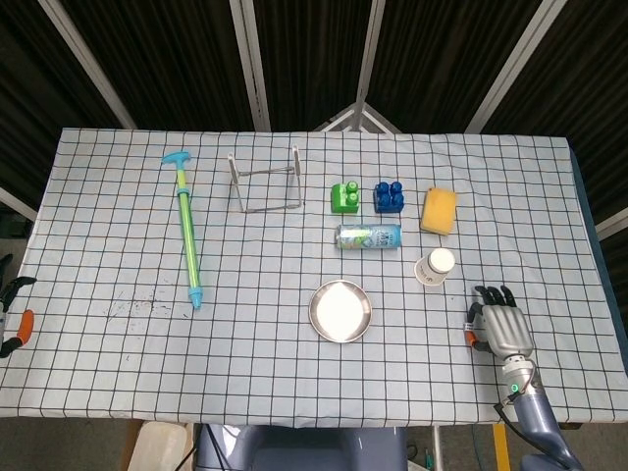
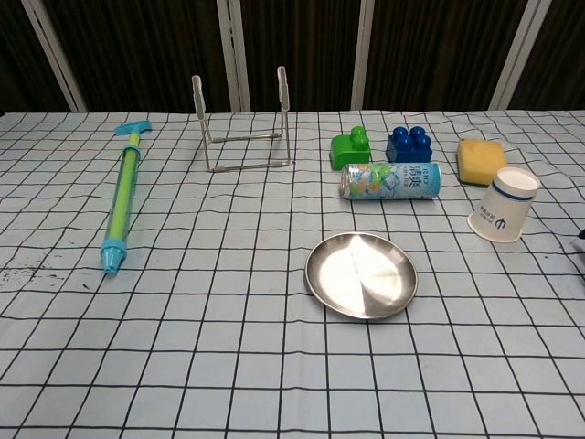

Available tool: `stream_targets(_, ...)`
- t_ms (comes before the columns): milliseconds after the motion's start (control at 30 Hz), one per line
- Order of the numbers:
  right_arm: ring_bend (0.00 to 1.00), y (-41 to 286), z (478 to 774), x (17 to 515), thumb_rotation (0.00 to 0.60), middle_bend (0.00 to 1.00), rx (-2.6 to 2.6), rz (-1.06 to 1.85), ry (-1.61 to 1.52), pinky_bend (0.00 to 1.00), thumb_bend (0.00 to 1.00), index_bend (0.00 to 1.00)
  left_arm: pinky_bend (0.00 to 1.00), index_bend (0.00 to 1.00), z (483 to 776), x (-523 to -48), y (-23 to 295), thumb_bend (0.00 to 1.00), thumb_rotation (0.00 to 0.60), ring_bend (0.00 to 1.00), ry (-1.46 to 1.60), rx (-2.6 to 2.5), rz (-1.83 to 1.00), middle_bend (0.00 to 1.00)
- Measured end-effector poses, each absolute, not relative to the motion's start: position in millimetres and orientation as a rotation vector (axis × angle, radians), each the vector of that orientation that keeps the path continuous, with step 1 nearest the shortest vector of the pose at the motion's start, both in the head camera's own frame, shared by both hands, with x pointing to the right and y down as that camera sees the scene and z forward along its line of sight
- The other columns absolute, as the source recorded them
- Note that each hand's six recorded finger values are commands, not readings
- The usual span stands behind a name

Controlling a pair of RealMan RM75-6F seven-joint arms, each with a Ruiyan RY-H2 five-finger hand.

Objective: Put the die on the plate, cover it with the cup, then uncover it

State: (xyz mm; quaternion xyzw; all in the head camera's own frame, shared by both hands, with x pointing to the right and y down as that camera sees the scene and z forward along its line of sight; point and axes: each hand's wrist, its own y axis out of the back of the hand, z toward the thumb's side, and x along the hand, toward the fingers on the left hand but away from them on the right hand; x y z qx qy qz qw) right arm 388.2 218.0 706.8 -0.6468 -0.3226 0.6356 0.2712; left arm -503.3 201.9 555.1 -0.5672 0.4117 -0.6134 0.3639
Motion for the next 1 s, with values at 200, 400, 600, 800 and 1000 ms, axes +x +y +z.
stream_targets(200, 0.12, 215, 701, 385, 0.600, 0.18, -1.738, 1.684, -0.879, 0.00, 0.44, 0.60, 0.09, 0.26, 554, -504, 202, 0.67, 0.600, 0.00, 1.065, -1.459, -1.579, 0.00)
stream_targets(400, 0.12, 206, 678, 373, 0.600, 0.18, -1.725, 1.597, -0.922, 0.00, 0.44, 0.60, 0.09, 0.26, 554, -506, 201, 0.67, 0.600, 0.00, 1.073, -1.458, -1.580, 0.00)
stream_targets(600, 0.12, 192, 646, 334, 0.600, 0.18, -1.773, 1.439, -0.934, 0.00, 0.44, 0.60, 0.09, 0.26, 553, -505, 202, 0.67, 0.600, 0.00, 1.072, -1.467, -1.572, 0.00)
stream_targets(800, 0.12, 168, 618, 285, 0.600, 0.18, -1.770, 1.285, -0.877, 0.00, 0.44, 0.60, 0.09, 0.26, 551, -507, 202, 0.67, 0.600, 0.00, 1.087, -1.465, -1.571, 0.00)
stream_targets(1000, 0.12, 150, 618, 243, 0.600, 0.18, -1.799, 1.239, -0.798, 0.00, 0.44, 0.60, 0.09, 0.26, 549, -510, 201, 0.67, 0.600, 0.00, 1.103, -1.470, -1.567, 0.00)
